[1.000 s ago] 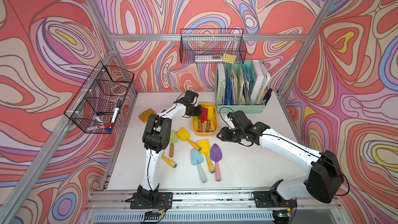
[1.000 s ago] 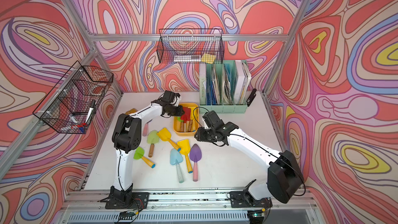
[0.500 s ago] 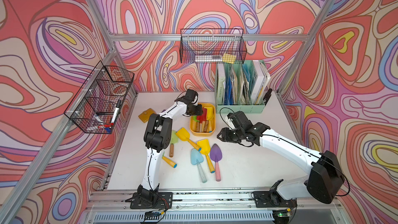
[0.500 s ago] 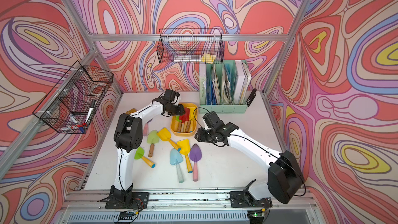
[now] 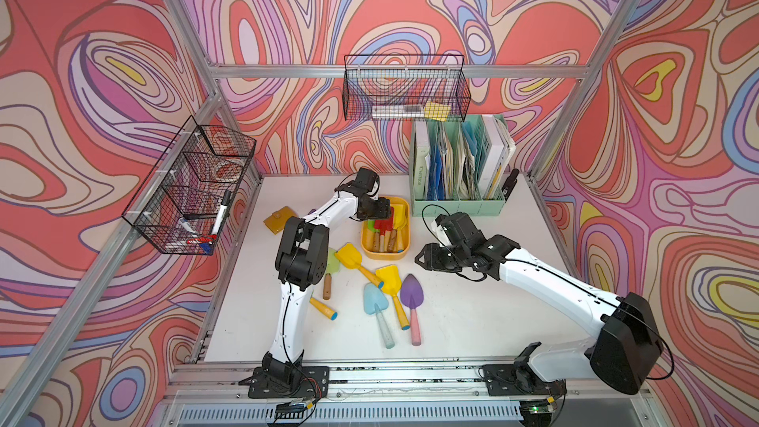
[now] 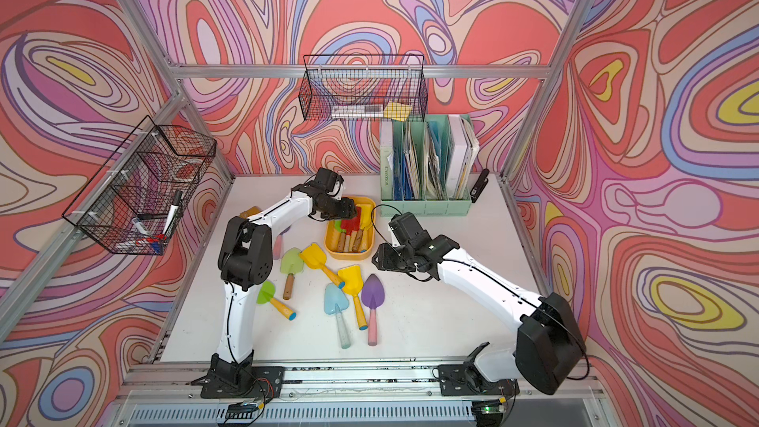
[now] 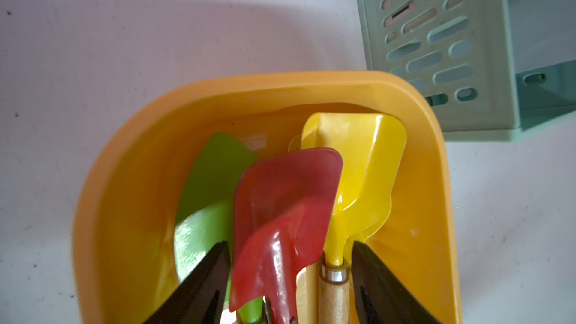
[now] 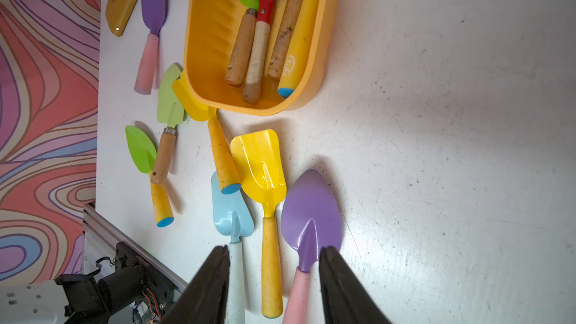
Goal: Put the shovel into the storage box
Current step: Place the shovel in the storage box.
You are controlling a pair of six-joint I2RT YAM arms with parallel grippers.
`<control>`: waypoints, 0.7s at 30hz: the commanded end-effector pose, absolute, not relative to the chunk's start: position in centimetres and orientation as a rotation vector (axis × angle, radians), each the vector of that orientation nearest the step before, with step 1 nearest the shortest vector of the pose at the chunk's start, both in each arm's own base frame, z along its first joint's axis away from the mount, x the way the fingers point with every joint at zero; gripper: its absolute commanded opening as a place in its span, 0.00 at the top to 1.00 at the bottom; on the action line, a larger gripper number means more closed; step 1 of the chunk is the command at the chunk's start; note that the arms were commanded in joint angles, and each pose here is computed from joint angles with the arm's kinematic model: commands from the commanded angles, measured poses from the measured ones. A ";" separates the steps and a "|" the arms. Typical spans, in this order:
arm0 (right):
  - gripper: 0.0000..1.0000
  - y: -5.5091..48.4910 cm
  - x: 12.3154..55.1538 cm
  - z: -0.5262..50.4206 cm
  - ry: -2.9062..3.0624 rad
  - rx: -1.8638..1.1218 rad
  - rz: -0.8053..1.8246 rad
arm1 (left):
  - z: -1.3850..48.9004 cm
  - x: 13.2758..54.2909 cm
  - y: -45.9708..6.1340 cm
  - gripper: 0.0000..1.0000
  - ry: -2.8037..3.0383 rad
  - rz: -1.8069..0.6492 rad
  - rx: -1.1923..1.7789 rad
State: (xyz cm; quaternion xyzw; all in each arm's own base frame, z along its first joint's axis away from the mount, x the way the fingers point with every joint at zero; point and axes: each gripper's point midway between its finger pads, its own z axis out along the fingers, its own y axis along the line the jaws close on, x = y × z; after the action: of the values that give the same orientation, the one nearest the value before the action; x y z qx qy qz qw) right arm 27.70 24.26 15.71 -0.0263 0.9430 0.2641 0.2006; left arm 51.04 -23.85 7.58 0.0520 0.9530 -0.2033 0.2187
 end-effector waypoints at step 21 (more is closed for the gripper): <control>0.54 19.8 23.0 12.7 2.754 0.051 0.578 | 21.3 46.6 -24.3 0.23 2.384 -0.524 0.109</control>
State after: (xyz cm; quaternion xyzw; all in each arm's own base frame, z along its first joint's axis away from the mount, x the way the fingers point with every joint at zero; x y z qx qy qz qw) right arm 24.53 21.35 14.68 -0.0042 0.9517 0.2412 0.1899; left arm 48.07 -23.62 17.30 0.0405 0.9356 -0.1762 0.3034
